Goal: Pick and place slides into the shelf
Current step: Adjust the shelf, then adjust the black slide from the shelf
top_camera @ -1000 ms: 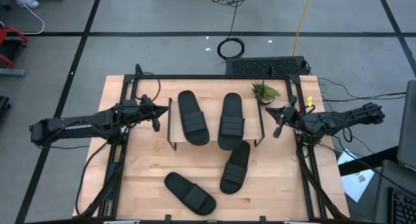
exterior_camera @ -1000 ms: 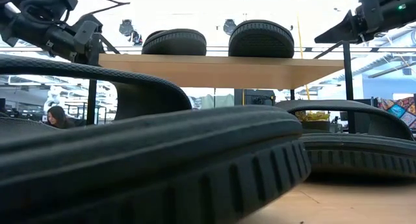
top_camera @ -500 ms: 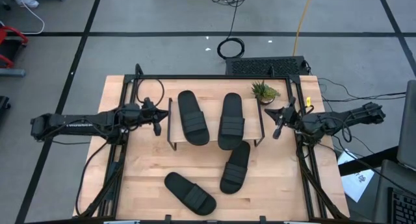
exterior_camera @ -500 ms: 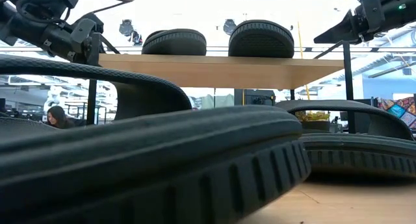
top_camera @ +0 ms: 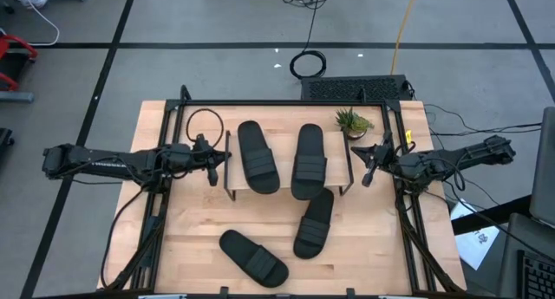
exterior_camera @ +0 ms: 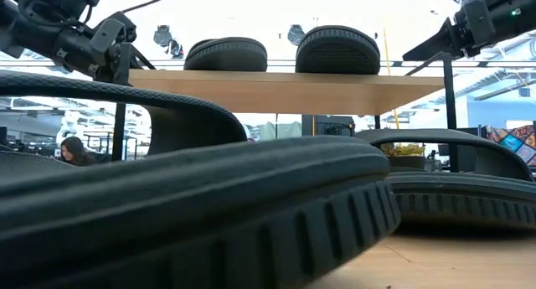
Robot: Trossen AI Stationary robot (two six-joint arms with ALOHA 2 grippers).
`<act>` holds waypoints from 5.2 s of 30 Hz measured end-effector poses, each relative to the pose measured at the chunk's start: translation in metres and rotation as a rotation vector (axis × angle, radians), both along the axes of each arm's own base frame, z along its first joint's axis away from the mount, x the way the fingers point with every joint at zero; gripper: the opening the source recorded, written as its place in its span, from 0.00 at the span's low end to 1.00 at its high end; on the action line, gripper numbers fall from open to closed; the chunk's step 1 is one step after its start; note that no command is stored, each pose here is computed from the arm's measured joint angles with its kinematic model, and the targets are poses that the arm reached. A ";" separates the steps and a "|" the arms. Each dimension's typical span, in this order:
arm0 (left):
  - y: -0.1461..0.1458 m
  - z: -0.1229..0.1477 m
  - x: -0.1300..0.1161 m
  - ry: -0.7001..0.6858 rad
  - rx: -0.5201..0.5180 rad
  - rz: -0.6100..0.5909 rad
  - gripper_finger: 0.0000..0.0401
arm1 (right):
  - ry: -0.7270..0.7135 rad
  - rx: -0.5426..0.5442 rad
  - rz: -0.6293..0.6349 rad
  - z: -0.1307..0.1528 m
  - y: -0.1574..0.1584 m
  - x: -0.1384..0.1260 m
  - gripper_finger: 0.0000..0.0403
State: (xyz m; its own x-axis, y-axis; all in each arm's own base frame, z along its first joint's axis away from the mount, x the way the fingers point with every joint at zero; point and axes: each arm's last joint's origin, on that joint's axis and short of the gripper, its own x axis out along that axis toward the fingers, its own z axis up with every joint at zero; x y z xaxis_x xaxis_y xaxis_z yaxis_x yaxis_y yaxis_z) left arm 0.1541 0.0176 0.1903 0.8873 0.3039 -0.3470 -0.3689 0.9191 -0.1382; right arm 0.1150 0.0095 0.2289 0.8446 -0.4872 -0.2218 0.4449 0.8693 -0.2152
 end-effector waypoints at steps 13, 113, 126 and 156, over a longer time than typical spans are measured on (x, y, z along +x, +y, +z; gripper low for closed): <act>0.000 0.008 -0.004 0.005 0.037 0.038 0.00 | -0.002 0.003 -0.001 0.000 0.000 0.001 0.00; 0.008 0.143 0.076 0.545 0.312 0.231 0.00 | 0.018 -0.007 0.087 0.000 0.003 0.003 0.00; -0.025 0.079 0.016 0.136 0.425 0.185 0.00 | -0.017 0.025 0.160 0.004 -0.001 0.019 0.00; -0.029 0.033 -0.007 -0.106 0.382 -0.073 0.00 | 0.271 0.233 0.189 0.020 -0.060 0.091 0.00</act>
